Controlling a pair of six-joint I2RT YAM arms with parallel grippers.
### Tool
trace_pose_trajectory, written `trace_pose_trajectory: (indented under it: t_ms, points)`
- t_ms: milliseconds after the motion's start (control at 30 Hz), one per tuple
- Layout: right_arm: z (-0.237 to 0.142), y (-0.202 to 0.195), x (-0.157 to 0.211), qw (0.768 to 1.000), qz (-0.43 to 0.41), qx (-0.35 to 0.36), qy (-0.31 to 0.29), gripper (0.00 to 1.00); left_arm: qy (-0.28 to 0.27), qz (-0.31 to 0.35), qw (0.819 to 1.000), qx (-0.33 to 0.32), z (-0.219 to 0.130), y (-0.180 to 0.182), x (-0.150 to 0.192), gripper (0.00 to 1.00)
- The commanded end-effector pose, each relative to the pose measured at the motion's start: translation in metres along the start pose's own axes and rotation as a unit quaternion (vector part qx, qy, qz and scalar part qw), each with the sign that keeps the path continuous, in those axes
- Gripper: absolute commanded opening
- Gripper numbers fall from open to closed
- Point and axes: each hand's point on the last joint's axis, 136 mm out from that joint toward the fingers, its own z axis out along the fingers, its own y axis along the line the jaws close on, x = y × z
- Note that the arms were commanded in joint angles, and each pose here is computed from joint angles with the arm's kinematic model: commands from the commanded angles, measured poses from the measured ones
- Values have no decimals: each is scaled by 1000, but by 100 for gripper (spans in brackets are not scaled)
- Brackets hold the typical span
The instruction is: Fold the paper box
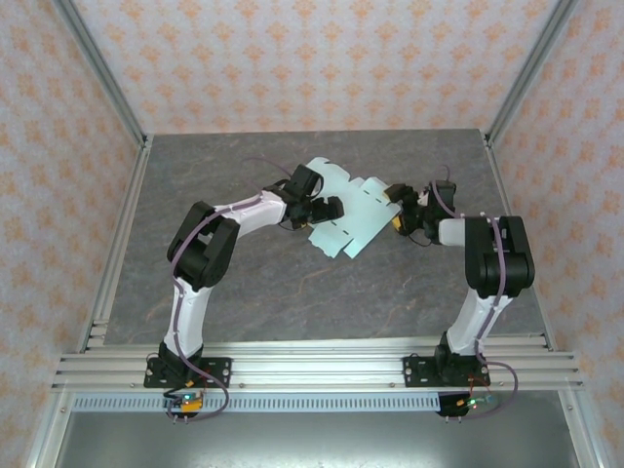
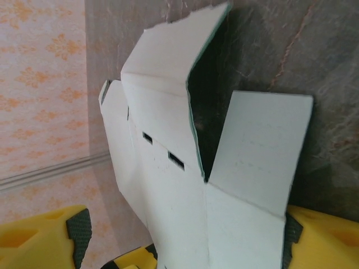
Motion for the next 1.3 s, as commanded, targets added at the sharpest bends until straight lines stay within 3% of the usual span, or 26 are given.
trace_pose_trajectory:
  t_ms: [0, 167, 400, 533, 767, 867, 1000, 1133, 1267]
  points:
    - [12, 13, 4, 998, -24, -49, 19, 86, 23, 2, 999, -37, 7, 17, 17, 96]
    - [10, 31, 8, 994, -35, -96, 34, 77, 29, -3, 999, -37, 6, 17, 20, 95]
    - [4, 46, 14, 989, -63, -119, 52, 41, 27, -15, 999, 6, -4, -3, 17, 95]
    - [2, 52, 19, 987, -84, -120, 69, 14, 24, -20, 999, 30, -18, -17, 10, 95]
    - [-25, 74, 30, 979, -179, -80, 58, 7, -66, -25, 994, 84, -103, -41, -36, 97]
    - [-52, 100, 29, 966, -255, -53, 11, 7, -112, -28, 988, 107, -148, -44, -59, 99]
    - [-95, 144, 34, 918, -393, 4, -59, 7, -165, -27, 982, 91, -199, -24, -87, 99]
    - [-127, 192, 66, 833, -544, 51, -89, 8, -202, -47, 977, 53, -233, 15, -104, 100]
    - [-124, 206, 116, 746, -659, 70, -59, 11, -226, -80, 970, 31, -247, 48, -107, 100]
